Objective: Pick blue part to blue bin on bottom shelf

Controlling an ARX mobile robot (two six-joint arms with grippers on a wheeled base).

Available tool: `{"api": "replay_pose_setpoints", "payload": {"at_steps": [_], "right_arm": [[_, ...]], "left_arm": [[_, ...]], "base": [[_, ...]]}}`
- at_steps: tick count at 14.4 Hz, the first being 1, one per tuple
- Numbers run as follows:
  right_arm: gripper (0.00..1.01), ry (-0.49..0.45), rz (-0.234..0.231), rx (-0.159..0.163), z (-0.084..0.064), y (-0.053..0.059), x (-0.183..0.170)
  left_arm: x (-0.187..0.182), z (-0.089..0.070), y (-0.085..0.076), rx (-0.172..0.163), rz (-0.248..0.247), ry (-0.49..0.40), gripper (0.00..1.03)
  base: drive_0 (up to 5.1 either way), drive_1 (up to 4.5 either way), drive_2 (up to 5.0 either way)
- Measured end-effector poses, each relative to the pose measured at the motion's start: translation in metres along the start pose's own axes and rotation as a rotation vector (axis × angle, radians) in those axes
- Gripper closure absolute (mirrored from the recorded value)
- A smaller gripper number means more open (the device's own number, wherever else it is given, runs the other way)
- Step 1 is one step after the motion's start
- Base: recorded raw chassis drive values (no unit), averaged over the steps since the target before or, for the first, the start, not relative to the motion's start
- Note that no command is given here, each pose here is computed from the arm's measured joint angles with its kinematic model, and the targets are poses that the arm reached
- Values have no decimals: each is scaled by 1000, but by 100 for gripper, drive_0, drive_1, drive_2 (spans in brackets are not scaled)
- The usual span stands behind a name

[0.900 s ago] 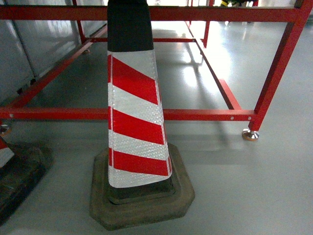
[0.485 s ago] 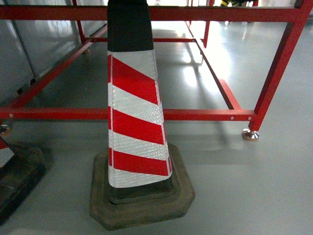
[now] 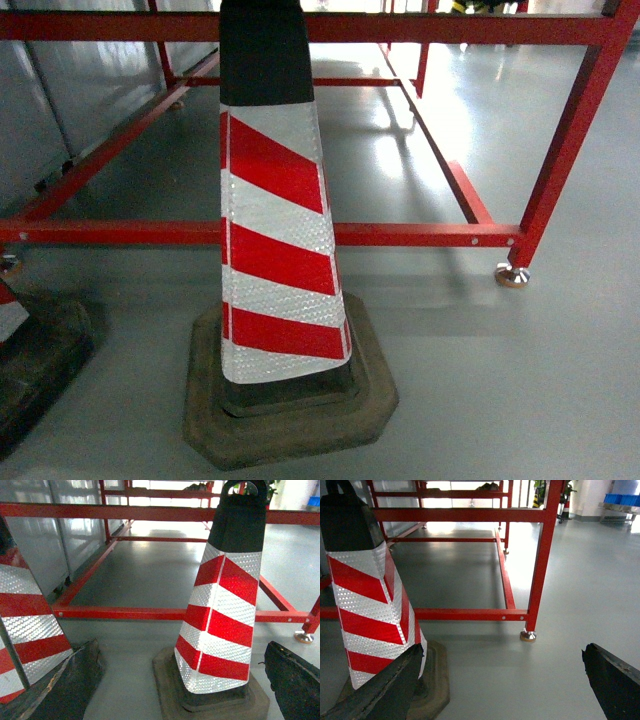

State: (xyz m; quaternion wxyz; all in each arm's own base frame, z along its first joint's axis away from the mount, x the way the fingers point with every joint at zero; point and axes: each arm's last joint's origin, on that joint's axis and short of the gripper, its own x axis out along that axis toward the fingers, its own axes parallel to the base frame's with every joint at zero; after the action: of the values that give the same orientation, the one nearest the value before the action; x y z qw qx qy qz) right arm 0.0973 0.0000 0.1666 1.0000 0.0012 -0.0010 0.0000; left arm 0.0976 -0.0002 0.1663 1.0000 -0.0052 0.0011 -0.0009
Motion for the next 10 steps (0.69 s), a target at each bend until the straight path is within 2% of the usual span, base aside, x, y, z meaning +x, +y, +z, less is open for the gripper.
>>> {"api": "replay_pose_setpoints", "payload": {"at_steps": [10], "right_arm": [[3, 0, 0, 0, 0, 0, 0]], "left_arm": [[0, 0, 0, 0, 0, 0, 5]], "base": [[0, 0, 0]]}}
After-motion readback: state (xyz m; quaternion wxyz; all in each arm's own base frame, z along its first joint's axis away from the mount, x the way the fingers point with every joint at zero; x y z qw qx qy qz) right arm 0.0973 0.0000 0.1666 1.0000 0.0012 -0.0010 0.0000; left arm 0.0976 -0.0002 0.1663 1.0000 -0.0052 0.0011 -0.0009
